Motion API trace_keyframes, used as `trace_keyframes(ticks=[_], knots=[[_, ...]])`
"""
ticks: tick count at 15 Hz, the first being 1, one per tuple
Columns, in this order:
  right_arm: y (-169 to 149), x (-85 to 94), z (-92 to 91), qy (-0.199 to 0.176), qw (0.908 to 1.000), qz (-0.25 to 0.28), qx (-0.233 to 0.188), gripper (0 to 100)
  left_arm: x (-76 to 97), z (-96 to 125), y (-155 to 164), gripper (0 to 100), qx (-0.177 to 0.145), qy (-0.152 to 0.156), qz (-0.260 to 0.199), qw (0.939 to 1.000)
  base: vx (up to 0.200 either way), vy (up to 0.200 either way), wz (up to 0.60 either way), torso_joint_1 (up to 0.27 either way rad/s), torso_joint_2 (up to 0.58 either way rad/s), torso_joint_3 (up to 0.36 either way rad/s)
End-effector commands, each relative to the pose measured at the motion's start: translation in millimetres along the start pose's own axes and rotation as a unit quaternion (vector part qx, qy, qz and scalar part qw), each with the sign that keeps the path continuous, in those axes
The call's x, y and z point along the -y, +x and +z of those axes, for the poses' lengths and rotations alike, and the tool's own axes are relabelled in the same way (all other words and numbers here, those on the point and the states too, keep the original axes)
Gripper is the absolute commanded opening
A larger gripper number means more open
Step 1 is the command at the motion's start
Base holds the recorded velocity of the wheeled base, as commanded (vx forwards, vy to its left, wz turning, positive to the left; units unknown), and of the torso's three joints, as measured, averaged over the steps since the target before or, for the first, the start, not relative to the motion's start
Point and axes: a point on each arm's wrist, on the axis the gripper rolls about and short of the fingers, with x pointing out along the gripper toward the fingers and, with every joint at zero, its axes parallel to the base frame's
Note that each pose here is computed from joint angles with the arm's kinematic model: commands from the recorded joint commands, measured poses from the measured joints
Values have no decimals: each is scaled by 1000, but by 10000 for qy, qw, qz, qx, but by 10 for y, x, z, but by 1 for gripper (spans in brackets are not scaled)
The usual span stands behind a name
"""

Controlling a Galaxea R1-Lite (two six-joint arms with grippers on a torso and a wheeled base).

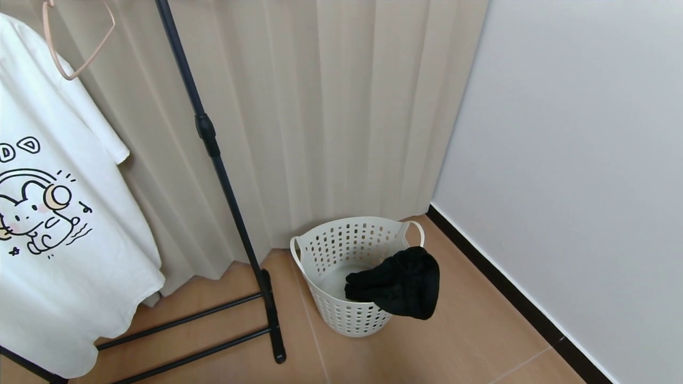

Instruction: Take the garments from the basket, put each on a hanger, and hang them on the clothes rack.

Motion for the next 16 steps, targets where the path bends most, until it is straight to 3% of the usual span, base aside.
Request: trace_keyframes(ticks=[1, 6, 8, 11, 14, 15, 16], knots=[[10, 0, -2, -74, 9999, 2, -92, 100, 0, 1, 1, 100, 1, 2, -5, 10000, 0, 0, 0, 2, 2, -168], [150, -26, 74, -530, 9935, 620, -790, 100, 0, 0, 1, 100, -7, 1, -5, 10000, 0, 0, 0, 0, 4, -193], [283, -45, 239, -626, 9894, 884, -964, 100, 0, 1, 1, 100, 1, 2, -5, 10000, 0, 0, 0, 10, 5, -193], [635, -128, 563, -1067, 9762, 1336, -1334, 100, 0, 1, 1, 100, 1, -6, 3, 10000, 0, 0, 0, 9, 7, -175], [1058, -341, 827, -2104, 9403, 2144, -1602, 100, -1, 1, 1, 100, 1, -6, 10, 10000, 0, 0, 0, 4, 1, -22], [1246, -443, 898, -2507, 9238, 2357, -1678, 100, 0, 1, 1, 100, 1, 2, 3, 10000, 0, 0, 0, 0, 0, 0], [1335, -486, 928, -2718, 9156, 2434, -1692, 100, 0, 1, 1, 100, 1, 2, -5, 10000, 0, 0, 0, 0, 0, 0]])
